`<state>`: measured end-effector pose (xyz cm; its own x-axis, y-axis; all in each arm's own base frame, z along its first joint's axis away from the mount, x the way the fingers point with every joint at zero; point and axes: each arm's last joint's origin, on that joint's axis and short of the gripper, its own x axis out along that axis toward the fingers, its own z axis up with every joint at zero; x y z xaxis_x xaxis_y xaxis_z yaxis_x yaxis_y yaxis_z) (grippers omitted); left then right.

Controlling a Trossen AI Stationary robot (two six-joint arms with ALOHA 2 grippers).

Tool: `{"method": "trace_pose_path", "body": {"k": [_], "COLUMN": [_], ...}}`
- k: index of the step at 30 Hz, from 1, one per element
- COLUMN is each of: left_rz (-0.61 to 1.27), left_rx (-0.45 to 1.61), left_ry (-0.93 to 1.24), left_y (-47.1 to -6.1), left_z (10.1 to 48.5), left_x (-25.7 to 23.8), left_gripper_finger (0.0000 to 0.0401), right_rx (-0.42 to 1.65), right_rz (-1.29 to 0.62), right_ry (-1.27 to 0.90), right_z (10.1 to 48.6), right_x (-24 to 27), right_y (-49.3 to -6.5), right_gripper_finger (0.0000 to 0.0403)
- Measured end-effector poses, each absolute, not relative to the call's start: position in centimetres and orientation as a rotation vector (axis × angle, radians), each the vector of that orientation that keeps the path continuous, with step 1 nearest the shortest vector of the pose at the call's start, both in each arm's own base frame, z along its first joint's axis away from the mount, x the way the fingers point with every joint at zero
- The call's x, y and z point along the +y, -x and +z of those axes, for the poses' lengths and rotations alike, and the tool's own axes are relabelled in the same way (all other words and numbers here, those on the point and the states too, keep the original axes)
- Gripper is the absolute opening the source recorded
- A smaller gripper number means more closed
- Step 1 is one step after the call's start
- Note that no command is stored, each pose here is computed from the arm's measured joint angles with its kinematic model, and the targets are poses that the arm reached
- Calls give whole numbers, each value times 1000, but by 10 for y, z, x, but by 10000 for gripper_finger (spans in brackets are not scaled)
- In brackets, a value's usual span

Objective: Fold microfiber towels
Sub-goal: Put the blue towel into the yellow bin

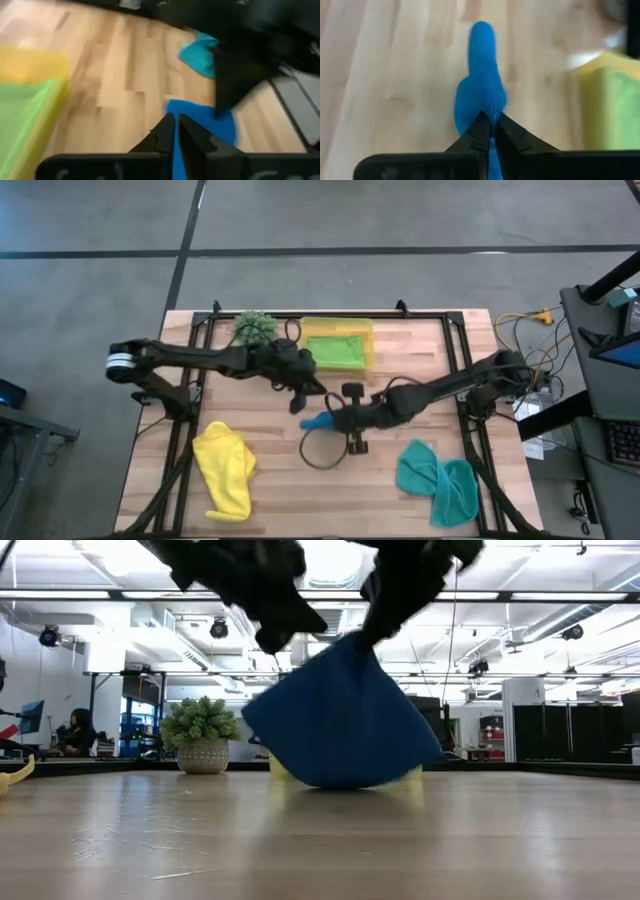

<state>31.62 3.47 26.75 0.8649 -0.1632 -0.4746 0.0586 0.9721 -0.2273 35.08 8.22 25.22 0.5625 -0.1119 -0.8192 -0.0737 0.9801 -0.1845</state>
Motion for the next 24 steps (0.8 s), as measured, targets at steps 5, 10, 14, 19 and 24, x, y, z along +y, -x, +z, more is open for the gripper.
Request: {"method": "trace_pose_path", "body": {"k": [5, 10, 14, 19, 24], "left_rz": [-148, -170, -207, -275, -273], "left_rx": [472, 536, 568, 591, 594], "left_ry": [160, 170, 189, 231, 261], "left_y": [-311, -317, -322, -325, -325], "left_z": [279, 265, 254, 248, 249], "left_x": [28, 25, 25, 23, 20], "left_gripper_finger": [68, 142, 191, 220, 221], "right_rx": [920, 881, 899, 915, 922], "right_rz": [-40, -58, -60, -66, -77], "right_ry": [190, 187, 202, 193, 178], "right_z": [278, 296, 302, 303, 302], "right_x": [60, 47, 43, 42, 41], "right_y": [-348, -343, -339, -337, -336], "right_gripper_finger": [11, 11, 11, 11, 11]}}
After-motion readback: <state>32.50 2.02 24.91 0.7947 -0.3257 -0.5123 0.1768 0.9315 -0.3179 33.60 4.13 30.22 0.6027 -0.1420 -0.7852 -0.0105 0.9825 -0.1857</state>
